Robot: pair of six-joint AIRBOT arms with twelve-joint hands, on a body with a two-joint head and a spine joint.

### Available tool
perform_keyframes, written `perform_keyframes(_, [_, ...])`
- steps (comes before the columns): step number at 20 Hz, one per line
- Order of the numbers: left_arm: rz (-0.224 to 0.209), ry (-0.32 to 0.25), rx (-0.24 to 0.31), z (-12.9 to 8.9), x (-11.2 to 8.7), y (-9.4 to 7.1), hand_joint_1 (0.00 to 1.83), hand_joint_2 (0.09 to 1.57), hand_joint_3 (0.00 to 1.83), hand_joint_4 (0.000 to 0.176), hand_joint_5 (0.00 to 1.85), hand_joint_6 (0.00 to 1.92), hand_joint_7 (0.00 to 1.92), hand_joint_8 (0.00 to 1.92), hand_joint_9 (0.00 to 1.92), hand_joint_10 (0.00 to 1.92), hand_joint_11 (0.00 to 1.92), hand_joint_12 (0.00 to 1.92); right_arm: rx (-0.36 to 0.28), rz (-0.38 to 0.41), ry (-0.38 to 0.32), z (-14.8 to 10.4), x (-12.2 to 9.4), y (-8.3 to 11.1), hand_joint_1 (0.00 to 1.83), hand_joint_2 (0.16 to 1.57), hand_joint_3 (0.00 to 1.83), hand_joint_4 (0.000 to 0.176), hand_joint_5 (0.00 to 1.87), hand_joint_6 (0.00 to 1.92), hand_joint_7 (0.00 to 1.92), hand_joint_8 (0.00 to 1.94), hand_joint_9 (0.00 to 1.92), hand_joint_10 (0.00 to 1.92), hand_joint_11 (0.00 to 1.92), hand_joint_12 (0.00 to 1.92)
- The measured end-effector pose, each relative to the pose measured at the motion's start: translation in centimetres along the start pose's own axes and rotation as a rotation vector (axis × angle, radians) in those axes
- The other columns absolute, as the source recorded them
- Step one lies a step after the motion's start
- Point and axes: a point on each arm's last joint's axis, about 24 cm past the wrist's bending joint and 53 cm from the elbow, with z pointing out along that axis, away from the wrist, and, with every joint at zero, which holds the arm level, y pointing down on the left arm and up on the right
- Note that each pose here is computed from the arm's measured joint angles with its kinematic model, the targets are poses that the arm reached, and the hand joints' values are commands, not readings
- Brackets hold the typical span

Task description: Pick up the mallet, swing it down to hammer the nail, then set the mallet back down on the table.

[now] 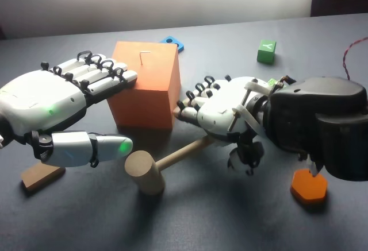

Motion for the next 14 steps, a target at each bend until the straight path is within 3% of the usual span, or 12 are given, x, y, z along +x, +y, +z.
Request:
perform_keyframes(11, [-0.006, 0.003, -0.003, 0.00, 0.08, 0.07, 0.00, 1.20, 0.00, 0.000, 0.06, 0.01, 0.02, 0.01, 0.02, 0.00, 0.02, 0.04, -0.006, -0.013, -0.002, 0.06, -0.07, 0.03, 1.15, 1.01, 0.01, 0.000, 0.00, 0.00, 0.00, 0.00, 0.00, 0.00, 0.00, 0.00])
perform_keyframes(13, [-0.008, 0.004, -0.004, 0.00, 0.09, 0.09, 0.00, 1.20, 0.00, 0.000, 0.06, 0.01, 0.03, 0.01, 0.03, 0.01, 0.02, 0.04, -0.004, -0.013, -0.002, 0.08, -0.12, -0.07, 1.17, 1.00, 0.00, 0.000, 0.27, 0.05, 0.29, 0.08, 0.22, 0.13, 0.00, 0.86])
perform_keyframes(14, [-0.009, 0.005, -0.005, 0.00, 0.12, 0.11, 0.00, 1.20, 0.00, 0.000, 0.07, 0.01, 0.04, 0.01, 0.03, 0.01, 0.03, 0.04, -0.002, -0.013, -0.004, 0.08, -0.18, -0.18, 1.18, 1.01, 0.00, 0.000, 0.29, 0.30, 0.30, 0.45, 0.22, 0.65, 0.00, 1.34])
